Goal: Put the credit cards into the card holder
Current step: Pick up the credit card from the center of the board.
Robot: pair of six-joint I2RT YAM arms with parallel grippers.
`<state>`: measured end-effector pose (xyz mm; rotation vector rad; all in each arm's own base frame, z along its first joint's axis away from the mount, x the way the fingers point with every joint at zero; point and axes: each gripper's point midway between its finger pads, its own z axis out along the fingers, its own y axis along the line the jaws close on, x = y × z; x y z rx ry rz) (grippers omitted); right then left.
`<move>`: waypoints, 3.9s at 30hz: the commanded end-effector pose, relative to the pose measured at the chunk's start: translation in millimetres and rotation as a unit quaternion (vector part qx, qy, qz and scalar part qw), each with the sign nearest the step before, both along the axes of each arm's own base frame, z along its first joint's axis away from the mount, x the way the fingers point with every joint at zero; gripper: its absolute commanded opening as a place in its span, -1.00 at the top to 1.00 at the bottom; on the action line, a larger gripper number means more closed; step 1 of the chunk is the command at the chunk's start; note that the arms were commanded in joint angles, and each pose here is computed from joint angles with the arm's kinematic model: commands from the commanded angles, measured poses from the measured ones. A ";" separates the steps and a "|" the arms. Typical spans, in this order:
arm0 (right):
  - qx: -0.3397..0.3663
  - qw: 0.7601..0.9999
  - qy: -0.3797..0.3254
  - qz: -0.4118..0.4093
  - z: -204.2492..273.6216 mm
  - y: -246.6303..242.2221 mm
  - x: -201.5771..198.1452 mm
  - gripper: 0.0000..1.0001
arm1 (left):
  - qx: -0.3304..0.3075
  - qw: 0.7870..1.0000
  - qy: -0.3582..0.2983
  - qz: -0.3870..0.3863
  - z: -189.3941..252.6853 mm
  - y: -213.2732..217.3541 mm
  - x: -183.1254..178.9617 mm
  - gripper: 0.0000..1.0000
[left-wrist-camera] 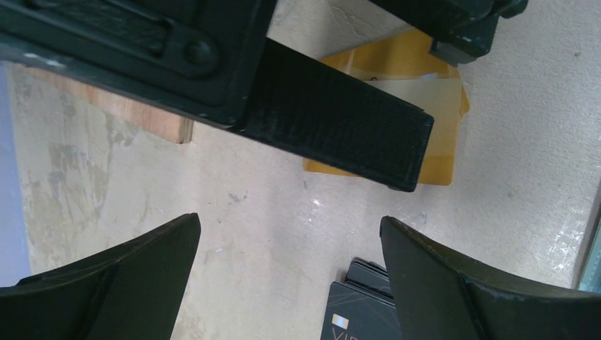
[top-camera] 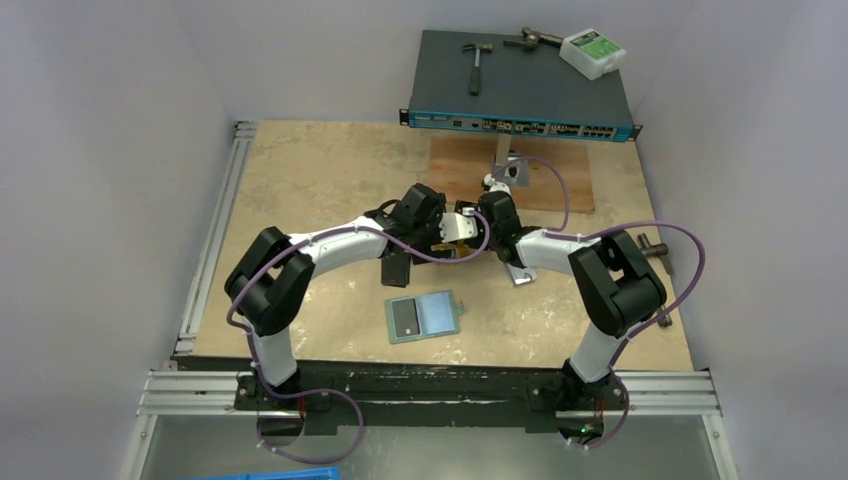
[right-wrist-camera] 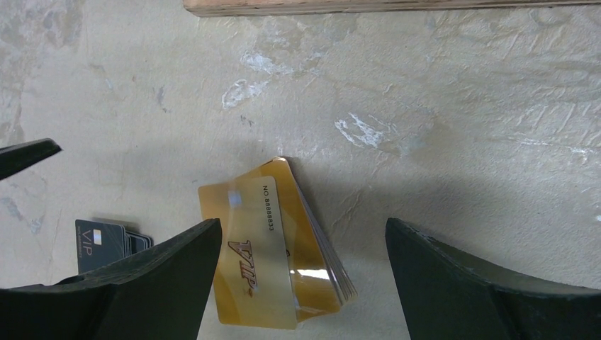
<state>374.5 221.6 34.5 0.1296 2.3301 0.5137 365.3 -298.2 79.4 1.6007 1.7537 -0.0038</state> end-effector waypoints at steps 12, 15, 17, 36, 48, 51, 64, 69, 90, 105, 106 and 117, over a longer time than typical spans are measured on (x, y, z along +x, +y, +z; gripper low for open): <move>-0.014 1.000 0.020 -0.016 -7.2 -11.2 -11.6 -0.71 | -0.028 1.000 0.003 0.002 9.8 -15.1 2.5 -1.00; -0.015 1.000 0.018 -0.018 -7.4 -12.6 -12.5 -0.69 | -0.033 0.999 0.000 0.003 11.9 -16.2 3.6 -1.00; -0.013 1.000 0.018 -0.021 -8.7 -13.1 -12.8 -0.68 | -0.040 0.999 0.004 0.004 12.3 -16.5 3.9 -1.00; -0.046 0.998 -0.005 -0.047 -5.4 -27.4 -16.3 -0.62 | -0.064 0.998 0.012 0.001 15.9 -5.0 5.9 -1.00; -0.062 0.998 -0.010 -0.028 -12.8 -10.2 -24.3 -0.58 | -0.102 0.995 -0.002 0.011 22.8 7.9 11.1 -1.00; -0.086 0.996 -0.010 -0.028 -13.0 -3.5 -20.1 -0.58 | -0.100 0.995 -0.004 0.007 21.1 8.8 11.0 -1.00; -0.139 0.990 0.011 -0.024 -37.7 -7.7 -18.8 -0.33 | -0.058 0.997 -0.043 -0.037 13.9 10.1 17.1 -1.00; -0.121 0.992 0.016 -0.016 -37.4 -5.2 -26.1 -0.33 | -0.054 0.992 -0.082 -0.081 9.6 -2.3 12.1 -1.00; -0.045 0.996 0.076 -0.005 -53.1 -1.9 -29.8 -0.20 | -0.020 0.913 -0.289 -0.287 -32.4 -21.7 -29.0 -0.97; -0.098 0.991 0.094 -0.006 -72.4 -23.1 -42.5 0.11 | -0.030 0.899 -0.308 -0.309 -42.9 -28.6 -35.7 -0.82; -0.099 0.990 0.095 -0.005 -73.8 -23.3 -43.7 0.13 | -0.030 0.899 -0.311 -0.308 -42.4 -28.5 -35.2 -0.80; -0.107 0.989 0.101 -0.005 -80.1 -26.2 -45.1 0.17 | -0.049 0.904 -0.323 -0.276 -24.8 -26.8 -28.5 -0.33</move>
